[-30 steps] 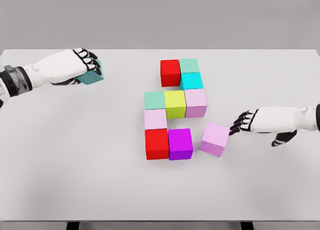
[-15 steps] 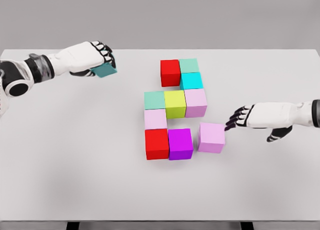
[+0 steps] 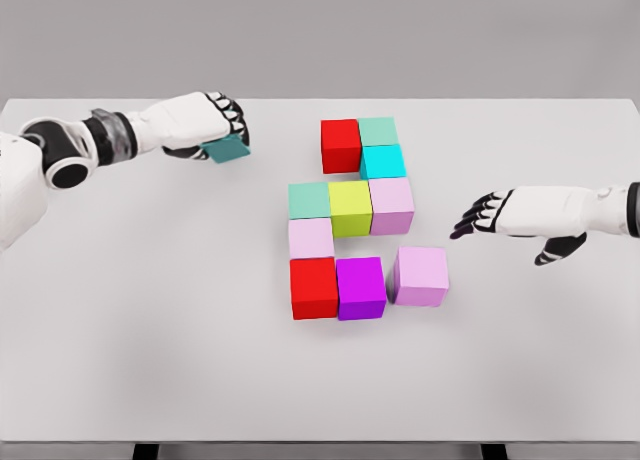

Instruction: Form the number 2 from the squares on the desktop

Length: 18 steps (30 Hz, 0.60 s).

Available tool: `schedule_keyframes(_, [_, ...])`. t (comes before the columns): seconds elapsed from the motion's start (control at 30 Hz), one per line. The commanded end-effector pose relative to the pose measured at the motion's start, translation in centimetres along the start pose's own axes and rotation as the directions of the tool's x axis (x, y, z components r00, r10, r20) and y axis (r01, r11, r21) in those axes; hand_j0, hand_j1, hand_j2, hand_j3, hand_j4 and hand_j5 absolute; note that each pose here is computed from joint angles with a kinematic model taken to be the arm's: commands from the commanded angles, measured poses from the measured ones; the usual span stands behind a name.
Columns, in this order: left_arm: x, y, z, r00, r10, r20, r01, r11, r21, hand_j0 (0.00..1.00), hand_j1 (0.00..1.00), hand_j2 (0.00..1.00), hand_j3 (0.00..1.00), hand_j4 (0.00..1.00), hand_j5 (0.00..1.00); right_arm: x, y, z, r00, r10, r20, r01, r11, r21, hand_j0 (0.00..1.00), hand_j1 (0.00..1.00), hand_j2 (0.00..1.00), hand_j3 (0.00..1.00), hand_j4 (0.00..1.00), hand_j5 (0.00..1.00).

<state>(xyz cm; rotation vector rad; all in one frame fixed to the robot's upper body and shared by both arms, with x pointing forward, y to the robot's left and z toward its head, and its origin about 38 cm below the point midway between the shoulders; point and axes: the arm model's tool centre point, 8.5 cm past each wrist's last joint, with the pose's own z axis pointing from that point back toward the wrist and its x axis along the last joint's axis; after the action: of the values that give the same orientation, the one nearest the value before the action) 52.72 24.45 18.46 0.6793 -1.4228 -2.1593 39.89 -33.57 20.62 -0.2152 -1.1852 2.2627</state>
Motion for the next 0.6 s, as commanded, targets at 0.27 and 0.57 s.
schedule_keyframes(0.27, [-0.1,-0.7,-0.6,1.000,0.025,-0.008,-0.026,1.000,-0.016,1.00,1.00,1.00,1.00,1.00,1.00,0.4,0.1,-1.2,1.000,0.000,0.024,0.000,1.000,0.009,0.99,0.99,0.99,0.99,0.99,0.99])
schedule_keyframes(0.57, [-0.3,-0.3,-0.6,1.000,0.023,-0.010,-0.023,1.000,-0.011,1.00,1.00,1.00,1.00,1.00,1.00,0.6,0.9,-1.2,1.000,-0.008,0.028,0.007,1.000,0.027,0.99,0.99,0.99,0.99,0.99,0.99])
